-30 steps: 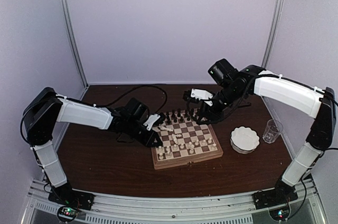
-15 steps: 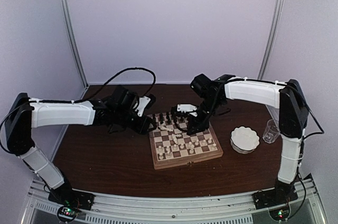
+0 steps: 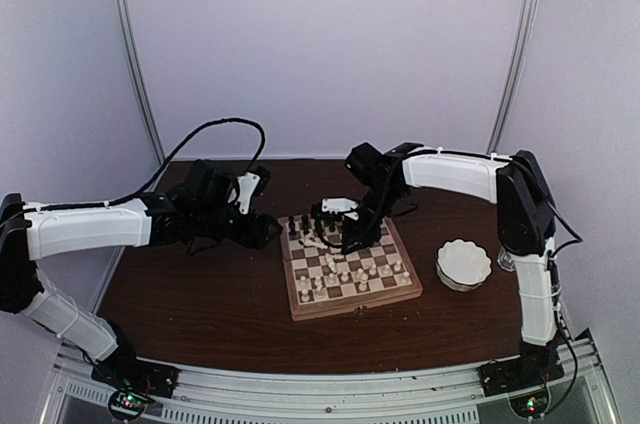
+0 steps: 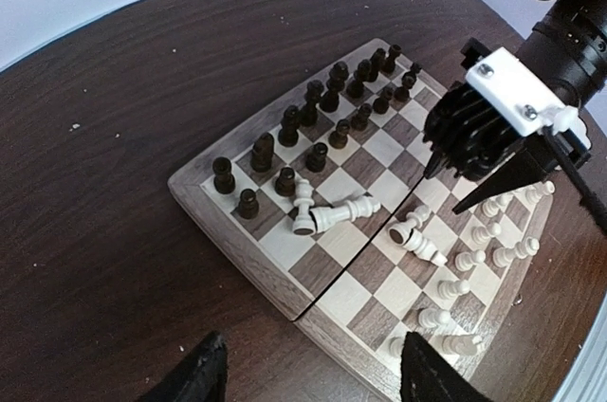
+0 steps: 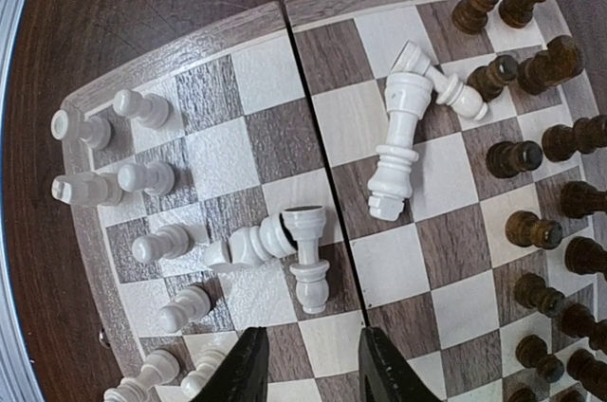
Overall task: Set up the chess pieces on the board
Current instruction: Pick up the chess pile from the chessboard.
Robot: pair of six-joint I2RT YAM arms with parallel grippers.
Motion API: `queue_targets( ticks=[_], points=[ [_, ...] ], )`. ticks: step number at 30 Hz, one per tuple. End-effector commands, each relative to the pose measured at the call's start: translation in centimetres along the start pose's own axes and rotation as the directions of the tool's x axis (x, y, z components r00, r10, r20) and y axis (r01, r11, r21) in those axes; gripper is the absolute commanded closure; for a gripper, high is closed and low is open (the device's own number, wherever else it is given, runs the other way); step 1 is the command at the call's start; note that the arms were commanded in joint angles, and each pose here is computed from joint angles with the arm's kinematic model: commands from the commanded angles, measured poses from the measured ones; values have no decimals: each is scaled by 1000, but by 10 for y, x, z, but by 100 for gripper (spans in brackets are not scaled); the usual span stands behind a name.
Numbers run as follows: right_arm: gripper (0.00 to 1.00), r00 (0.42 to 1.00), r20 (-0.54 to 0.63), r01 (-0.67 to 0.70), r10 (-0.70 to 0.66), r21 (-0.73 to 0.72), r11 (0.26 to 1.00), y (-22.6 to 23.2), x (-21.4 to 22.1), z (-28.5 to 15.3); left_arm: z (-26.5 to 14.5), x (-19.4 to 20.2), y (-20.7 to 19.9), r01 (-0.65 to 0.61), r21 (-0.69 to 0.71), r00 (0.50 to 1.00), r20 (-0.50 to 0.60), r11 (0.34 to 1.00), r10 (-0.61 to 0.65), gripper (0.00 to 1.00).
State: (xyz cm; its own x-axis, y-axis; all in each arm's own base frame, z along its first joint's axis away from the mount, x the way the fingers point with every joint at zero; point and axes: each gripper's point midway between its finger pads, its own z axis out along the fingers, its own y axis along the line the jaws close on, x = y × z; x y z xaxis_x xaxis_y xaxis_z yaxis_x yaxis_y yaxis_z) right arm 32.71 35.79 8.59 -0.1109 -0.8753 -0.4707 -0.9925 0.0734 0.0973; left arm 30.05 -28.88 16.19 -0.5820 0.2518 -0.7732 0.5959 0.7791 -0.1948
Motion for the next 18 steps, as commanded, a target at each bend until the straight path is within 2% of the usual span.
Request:
queue_targets(
  ticks=[1,15,18],
  points=[
    [65,1000,-21,19,-20,-46,999,7,3,10,-12,-17,1,20,-4,997,70,1000,-19,38],
    [65,998,-57,25,-28,-45,999,-2,3,38,-31,-21,-3,35,17,994,104,999,-37,41],
    [69,997,-68,41,-44,-46,998,-1,2,43,-33,-21,-3,36,18,993,110,999,-37,41]
  ],
)
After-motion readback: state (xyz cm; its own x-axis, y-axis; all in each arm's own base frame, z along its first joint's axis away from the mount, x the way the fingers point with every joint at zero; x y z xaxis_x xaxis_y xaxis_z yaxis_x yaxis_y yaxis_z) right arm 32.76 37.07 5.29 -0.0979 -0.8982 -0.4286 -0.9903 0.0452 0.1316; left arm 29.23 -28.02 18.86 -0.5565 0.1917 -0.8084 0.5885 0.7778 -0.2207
